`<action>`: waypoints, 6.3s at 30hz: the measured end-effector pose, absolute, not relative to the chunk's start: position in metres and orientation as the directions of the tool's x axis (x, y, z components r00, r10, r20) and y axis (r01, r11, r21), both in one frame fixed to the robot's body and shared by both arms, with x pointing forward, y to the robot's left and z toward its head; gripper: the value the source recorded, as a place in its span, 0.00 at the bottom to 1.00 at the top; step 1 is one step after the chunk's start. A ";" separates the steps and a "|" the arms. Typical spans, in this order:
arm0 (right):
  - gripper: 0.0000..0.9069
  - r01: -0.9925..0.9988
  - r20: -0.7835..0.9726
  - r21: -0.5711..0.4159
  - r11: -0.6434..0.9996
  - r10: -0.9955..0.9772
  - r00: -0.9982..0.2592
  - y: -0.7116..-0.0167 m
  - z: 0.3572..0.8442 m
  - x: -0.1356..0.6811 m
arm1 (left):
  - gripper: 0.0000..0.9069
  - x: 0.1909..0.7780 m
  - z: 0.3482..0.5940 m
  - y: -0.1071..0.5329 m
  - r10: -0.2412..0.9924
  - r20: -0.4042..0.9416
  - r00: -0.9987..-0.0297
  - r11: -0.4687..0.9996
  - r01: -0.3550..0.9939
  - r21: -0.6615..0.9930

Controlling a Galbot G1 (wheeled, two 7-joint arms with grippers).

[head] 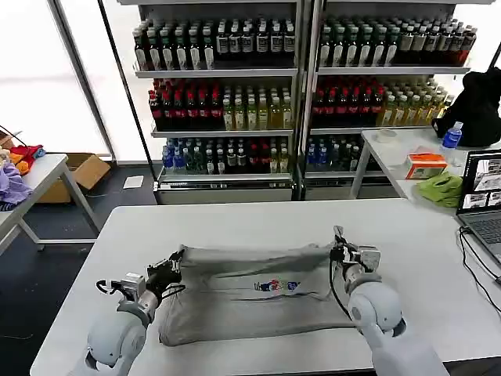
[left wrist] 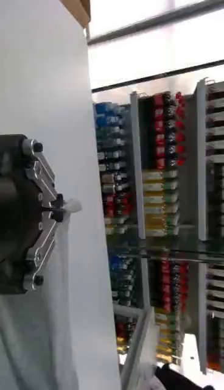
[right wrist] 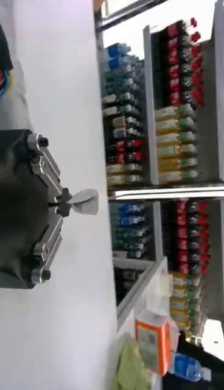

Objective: Fold and organize the clothes.

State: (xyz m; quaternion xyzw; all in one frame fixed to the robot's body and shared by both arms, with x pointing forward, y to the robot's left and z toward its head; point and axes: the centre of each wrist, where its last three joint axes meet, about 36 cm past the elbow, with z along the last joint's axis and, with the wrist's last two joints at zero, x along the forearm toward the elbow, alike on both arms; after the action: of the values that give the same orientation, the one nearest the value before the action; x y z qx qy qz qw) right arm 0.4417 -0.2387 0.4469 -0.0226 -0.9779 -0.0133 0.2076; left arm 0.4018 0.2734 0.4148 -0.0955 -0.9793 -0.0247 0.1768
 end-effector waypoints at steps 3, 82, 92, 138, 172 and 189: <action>0.00 0.050 0.419 0.012 0.999 0.040 -0.907 -0.240 0.441 0.428 | 0.00 0.394 0.414 0.271 0.186 0.357 -0.915 0.978 0.206 0.019; 1.00 0.097 0.203 -0.055 0.994 0.106 -0.973 -0.264 0.481 0.351 | 1.00 0.330 0.398 0.242 0.078 0.440 -0.895 0.997 0.057 -0.061; 1.00 0.076 0.187 -0.055 0.996 0.085 -0.979 -0.259 0.488 0.346 | 0.60 0.332 0.385 0.238 0.076 0.460 -0.885 0.995 0.035 -0.097; 1.00 0.041 0.149 -0.043 0.998 0.047 -0.988 -0.249 0.498 0.370 | 0.00 0.334 0.453 0.480 -0.312 0.294 -0.903 0.926 -0.218 0.309; 1.00 0.099 0.152 -0.035 0.994 0.104 -0.983 -0.249 0.498 0.340 | 0.00 0.349 0.433 0.280 0.038 0.399 -0.916 0.997 0.061 0.047; 1.00 0.097 0.163 -0.033 0.995 0.101 -0.981 -0.236 0.492 0.336 | 0.00 0.358 0.422 0.237 0.139 0.423 -0.896 0.989 0.143 -0.021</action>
State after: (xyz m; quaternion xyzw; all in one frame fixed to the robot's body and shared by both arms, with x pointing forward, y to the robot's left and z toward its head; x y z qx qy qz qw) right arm 0.3357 -0.2362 0.4920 -0.0499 -0.9952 0.0123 0.0827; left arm 0.3582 0.2372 0.4219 -0.0723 -0.9736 -0.0051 0.2166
